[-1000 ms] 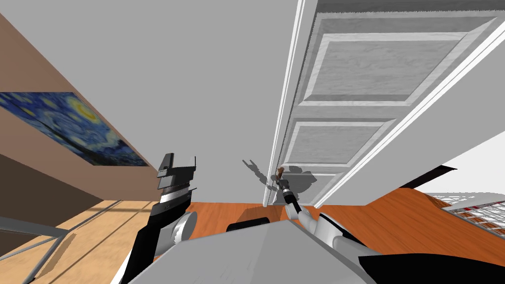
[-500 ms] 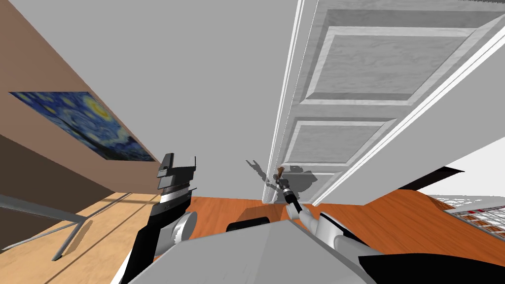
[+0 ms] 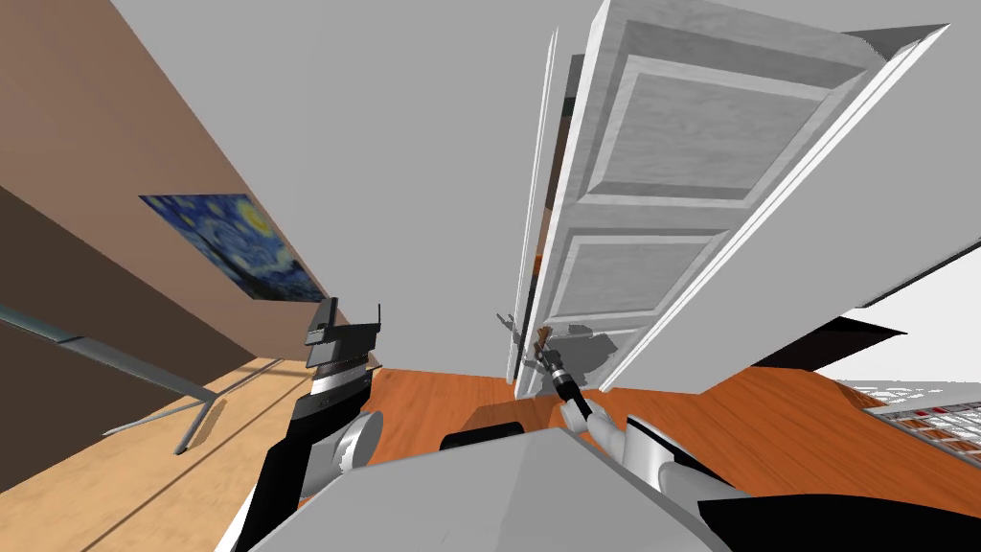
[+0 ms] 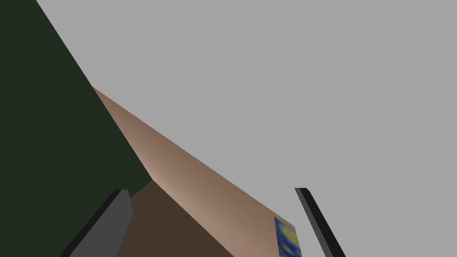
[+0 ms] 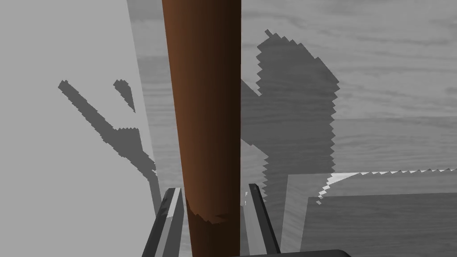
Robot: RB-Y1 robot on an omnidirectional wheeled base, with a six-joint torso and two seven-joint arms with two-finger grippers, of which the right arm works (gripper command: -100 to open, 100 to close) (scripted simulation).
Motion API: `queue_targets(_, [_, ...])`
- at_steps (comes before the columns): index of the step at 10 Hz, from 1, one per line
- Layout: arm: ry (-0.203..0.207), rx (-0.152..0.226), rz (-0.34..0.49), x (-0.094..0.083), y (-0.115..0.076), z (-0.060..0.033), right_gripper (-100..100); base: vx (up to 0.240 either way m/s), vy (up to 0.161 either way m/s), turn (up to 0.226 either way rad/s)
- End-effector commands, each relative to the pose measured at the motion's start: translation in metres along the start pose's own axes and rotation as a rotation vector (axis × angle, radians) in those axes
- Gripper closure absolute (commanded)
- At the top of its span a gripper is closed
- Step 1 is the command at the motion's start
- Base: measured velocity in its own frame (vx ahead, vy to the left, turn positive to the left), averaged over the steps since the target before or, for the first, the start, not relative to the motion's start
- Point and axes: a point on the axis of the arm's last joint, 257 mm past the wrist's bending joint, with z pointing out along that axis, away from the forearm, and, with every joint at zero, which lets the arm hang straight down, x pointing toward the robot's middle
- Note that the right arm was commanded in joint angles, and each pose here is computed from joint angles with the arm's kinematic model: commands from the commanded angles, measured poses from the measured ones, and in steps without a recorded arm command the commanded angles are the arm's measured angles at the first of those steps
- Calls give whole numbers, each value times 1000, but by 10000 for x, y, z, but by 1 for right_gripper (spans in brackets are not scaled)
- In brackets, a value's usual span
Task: Pull the door open
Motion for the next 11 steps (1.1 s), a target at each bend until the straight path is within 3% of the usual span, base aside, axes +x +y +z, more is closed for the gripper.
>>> queue_targets(1, [-5,29,4,-14,-42,-34,100,-195,-63,44])
queue_targets(2, [-1,17,1,-3,-28,-12,100,-86,-27,16])
queue_targets(3, [-3,53,1,-13,-88,-65,100,-143,-36,36])
queue_targets(6, [-1,97,1,-9,-150,-123,100,-174,-71,39])
queue_targets(10, [-5,195,5,-12,-288,-275,100,-201,-95,36])
queue_targets(11, [0,181,2,9,-261,-229,100,-97,-36,8])
